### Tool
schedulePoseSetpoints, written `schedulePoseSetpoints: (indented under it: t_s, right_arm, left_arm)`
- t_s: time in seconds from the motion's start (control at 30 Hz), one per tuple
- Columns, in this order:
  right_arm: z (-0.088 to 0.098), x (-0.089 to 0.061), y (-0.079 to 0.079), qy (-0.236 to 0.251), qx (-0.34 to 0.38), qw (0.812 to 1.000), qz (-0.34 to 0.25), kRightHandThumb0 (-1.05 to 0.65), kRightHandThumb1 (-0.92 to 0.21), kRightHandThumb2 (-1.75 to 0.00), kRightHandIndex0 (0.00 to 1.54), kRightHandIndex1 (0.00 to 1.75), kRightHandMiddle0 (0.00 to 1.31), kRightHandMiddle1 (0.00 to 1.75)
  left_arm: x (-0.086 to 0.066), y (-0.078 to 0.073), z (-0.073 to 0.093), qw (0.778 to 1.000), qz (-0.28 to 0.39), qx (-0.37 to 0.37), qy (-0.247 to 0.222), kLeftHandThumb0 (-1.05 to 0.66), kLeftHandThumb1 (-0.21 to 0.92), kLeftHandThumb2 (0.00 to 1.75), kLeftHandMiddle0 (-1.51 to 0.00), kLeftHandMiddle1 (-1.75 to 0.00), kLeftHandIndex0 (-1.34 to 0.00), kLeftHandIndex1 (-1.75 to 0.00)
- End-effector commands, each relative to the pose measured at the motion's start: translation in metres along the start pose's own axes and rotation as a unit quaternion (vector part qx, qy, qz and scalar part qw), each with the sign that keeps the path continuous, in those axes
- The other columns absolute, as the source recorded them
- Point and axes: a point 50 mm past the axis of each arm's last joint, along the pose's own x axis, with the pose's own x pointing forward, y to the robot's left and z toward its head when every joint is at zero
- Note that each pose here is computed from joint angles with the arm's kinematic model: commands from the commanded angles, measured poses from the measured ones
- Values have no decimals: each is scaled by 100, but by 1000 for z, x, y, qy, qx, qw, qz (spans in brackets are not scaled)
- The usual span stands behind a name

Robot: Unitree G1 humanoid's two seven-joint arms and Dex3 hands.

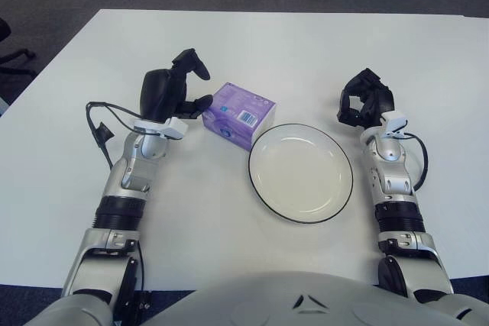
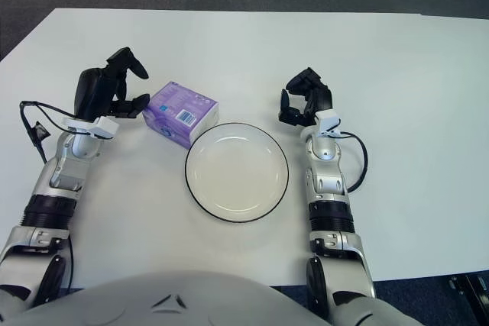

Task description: Put the tissue paper into the plate.

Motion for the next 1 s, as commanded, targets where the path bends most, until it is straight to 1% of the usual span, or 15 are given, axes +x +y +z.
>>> schedulePoseSetpoints:
  t_s: [0.0,0.03,0.13,0.2,0.27,0.3,0.33,0.4,0.43,0.47,0.5,0.6,0.77,0.87,0.97]
  right_arm:
    - [-59,-46,-2,120,4,993,-10,-47,-36,-127,124,175,58,175]
    - [-59,-46,-2,120,4,993,-10,-47,-36,-127,124,175,58,175]
    - [-59,-46,-2,121,5,993,-11,-47,-36,-127,125,175,58,175]
    - [-59,-46,-2,121,5,993,-12,-47,-36,-127,125,175,58,175]
    - [-59,-46,-2,121,5,993,-13,-47,-36,-127,126,175,58,175]
    - [-59,-46,-2,121,5,992,-14,-47,-35,-127,126,175,58,175]
    - [-59,-46,-2,122,5,992,-15,-47,-35,-127,126,175,58,175]
    - [-59,-46,-2,122,5,992,-16,-47,-35,-127,126,175,58,175]
    - [-59,-46,-3,122,4,992,-16,-47,-35,-127,126,175,59,175]
    - [-59,-46,-3,123,4,992,-17,-47,-35,-127,126,175,59,175]
    - [-59,-46,-3,123,4,992,-17,-47,-35,-128,126,175,59,175]
    - [-59,-46,-3,122,4,992,-17,-47,-35,-128,126,175,59,175]
    - [-59,-46,-2,122,4,992,-16,-47,-34,-128,126,175,59,175]
    - [-59,-46,-2,122,2,992,-16,-47,-34,-128,126,175,59,175]
    - [-59,-46,-2,122,1,992,-15,-47,-34,-129,126,175,59,175]
  left_arm:
    - [9,2,5,999,-5,18,-51,-46,40,120,-97,-175,-54,-175]
    - [10,2,5,998,-8,18,-56,-44,45,114,-83,-175,-50,-175]
    - [13,4,6,997,-13,7,-69,-42,54,103,-62,-175,-44,-175]
    - [15,5,7,997,-15,1,-74,-41,58,98,-54,-174,-41,-175]
    - [17,6,7,997,-18,-3,-79,-40,63,91,-47,-166,-37,-175]
    - [19,7,7,996,-20,-5,-81,-54,71,83,-43,-160,-28,-171]
    - [20,7,7,996,-22,-7,-84,-64,76,76,-40,-156,-22,-168]
    - [23,8,8,995,-28,-12,-92,-74,84,68,-37,-151,-16,-164]
    - [24,8,8,995,-31,-14,-96,-81,87,69,-34,-147,-10,-160]
    - [26,8,9,994,-36,-16,-104,-84,88,70,-33,-145,-8,-158]
    - [27,8,9,993,-40,-17,-110,-90,89,73,-31,-140,-5,-152]
    - [32,8,11,989,-58,-17,-136,-99,91,79,-26,-129,-2,-136]
    - [36,8,15,983,-76,-7,-166,-104,92,83,-22,-115,0,-120]
    - [37,8,21,979,-89,4,-183,-105,92,83,-19,-108,0,-113]
    - [36,8,28,973,-118,28,-197,-105,92,81,-14,-95,0,-103]
